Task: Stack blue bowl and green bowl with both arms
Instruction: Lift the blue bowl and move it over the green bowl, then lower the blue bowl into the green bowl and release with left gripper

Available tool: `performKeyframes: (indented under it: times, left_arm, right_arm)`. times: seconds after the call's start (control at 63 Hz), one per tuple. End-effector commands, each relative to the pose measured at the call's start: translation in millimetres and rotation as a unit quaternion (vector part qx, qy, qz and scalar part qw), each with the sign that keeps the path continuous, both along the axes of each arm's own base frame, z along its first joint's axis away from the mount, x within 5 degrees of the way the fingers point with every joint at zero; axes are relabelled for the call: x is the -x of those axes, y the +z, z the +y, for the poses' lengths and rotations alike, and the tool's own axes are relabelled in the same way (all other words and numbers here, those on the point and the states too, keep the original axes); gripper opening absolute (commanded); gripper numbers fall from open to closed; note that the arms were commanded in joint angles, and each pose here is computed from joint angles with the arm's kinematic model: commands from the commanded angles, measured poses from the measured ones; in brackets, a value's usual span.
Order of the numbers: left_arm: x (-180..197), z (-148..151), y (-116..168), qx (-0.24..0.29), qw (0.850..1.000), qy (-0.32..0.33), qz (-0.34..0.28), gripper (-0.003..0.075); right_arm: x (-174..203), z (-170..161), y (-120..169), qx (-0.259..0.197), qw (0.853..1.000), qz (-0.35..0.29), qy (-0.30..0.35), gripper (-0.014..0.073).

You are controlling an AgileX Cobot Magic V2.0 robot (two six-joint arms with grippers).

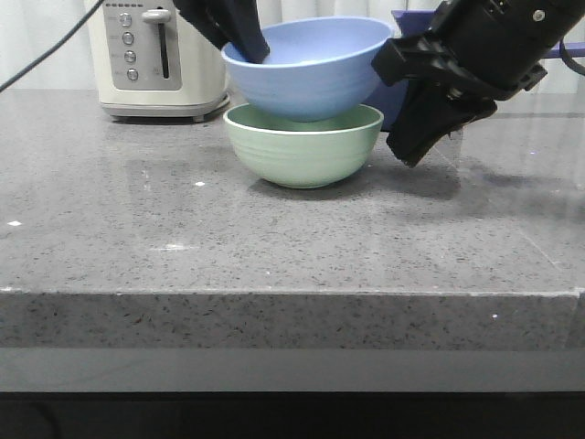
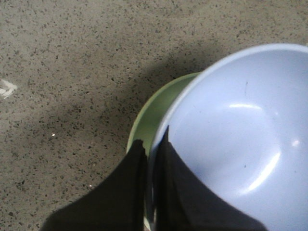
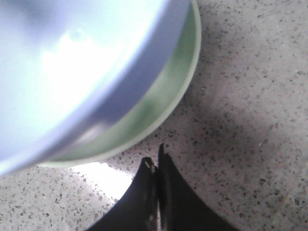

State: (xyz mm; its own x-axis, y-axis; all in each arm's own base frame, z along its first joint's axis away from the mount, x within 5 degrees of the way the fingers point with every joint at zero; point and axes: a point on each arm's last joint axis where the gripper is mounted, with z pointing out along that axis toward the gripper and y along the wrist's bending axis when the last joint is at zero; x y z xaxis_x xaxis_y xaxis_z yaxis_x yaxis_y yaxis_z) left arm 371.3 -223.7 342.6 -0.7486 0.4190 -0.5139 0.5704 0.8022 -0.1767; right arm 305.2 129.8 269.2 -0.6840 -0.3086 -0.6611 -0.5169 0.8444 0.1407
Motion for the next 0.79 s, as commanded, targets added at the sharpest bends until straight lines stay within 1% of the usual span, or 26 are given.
performKeyframes:
  times: [0.0,0.46,0.777]
  left_arm:
    - [8.7,-1.0,34.3,0.044,0.998,0.0,-0.052,-0.002]
    - [6.2,-2.4,27.4,0.037,0.998,-0.001,-0.042,-0.002]
    - [6.5,-2.6,20.2,0.024,1.0,-0.006,-0.019,-0.0019]
  right_arm:
    - [-1.8,-1.4,23.5,-0.02,0.999,-0.047,-0.01,-0.0064]
    - [-1.8,-1.4,23.5,-0.02,0.999,-0.047,-0.01,-0.0064]
    - [-1.8,-1.4,23.5,-0.02,0.999,-0.047,-0.01,-0.0064]
